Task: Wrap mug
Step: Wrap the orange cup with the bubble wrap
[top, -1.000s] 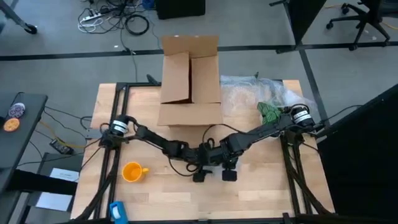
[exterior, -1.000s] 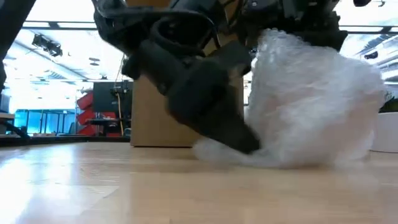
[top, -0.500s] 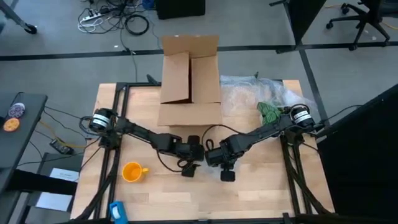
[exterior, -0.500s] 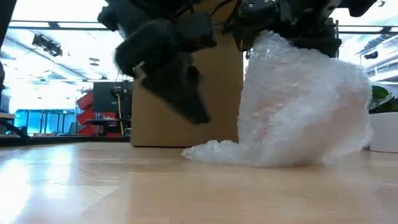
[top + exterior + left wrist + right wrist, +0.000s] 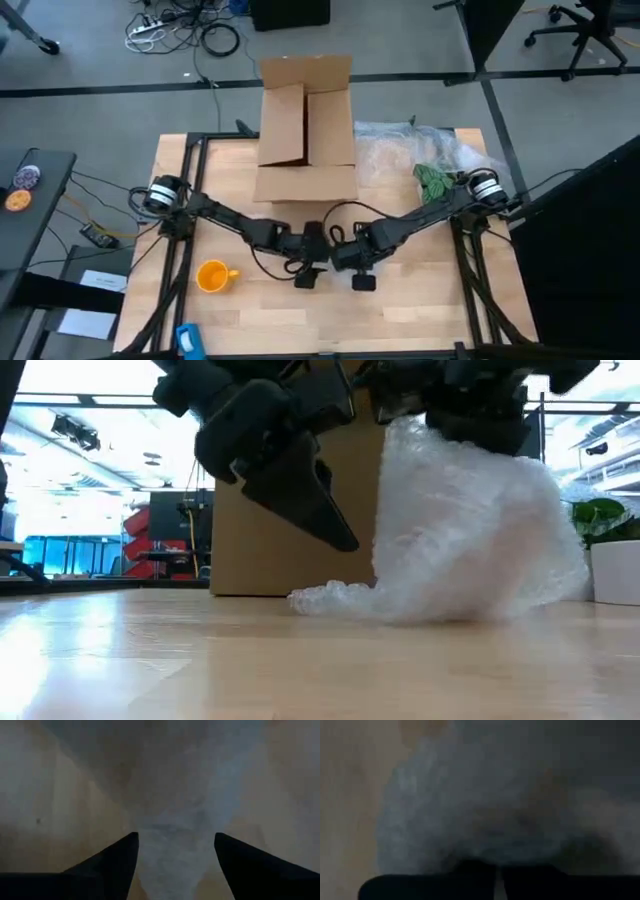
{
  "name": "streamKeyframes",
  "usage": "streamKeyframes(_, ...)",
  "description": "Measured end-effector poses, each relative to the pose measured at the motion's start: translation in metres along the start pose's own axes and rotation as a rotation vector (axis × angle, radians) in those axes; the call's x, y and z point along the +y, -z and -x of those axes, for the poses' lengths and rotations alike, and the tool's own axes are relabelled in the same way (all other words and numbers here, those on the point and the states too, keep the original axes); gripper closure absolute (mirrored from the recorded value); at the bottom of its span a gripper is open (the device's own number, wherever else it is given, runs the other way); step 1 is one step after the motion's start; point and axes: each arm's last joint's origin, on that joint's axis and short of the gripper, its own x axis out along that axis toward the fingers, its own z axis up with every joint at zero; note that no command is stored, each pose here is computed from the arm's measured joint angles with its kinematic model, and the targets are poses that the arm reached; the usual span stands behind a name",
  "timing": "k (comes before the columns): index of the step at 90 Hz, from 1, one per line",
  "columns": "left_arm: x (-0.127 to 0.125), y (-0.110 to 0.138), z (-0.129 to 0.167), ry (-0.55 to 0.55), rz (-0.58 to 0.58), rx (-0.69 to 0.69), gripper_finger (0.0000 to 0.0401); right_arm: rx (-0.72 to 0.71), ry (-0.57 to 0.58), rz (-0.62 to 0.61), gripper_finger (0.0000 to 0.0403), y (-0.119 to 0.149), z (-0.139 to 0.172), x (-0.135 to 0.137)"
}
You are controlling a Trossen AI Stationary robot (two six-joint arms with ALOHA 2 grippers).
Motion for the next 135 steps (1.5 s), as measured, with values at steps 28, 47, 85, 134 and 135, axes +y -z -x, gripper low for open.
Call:
streamKeyframes(28,0.000,0.003,0.000,-0.015,-0.001,0.031,0.0153,0.027,0.006,-0.033,0.0403,0.006,0.036,-0.001)
streamKeyframes(47,0.000,0.003,0.000,-0.019,-0.001,0.032,0.0153,-0.054,0.055,-0.058,0.0403,0.010,0.054,0.003)
streamKeyframes(85,-0.010,-0.016,0.047,0.005,-0.014,-0.043,0.0153,-0.139,-0.053,-0.008,0.0403,0.002,-0.039,0.001)
streamKeyframes(134,-0.023,-0.038,0.050,0.012,-0.035,-0.289,0.0153,-0.208,-0.034,-0.009,0.0403,0.012,0.017,-0.007)
streamKeyframes(135,-0.023,-0.038,0.051,0.013,-0.035,-0.291,0.0153,-0.210,-0.033,-0.010,0.0403,0.012,0.018,-0.007)
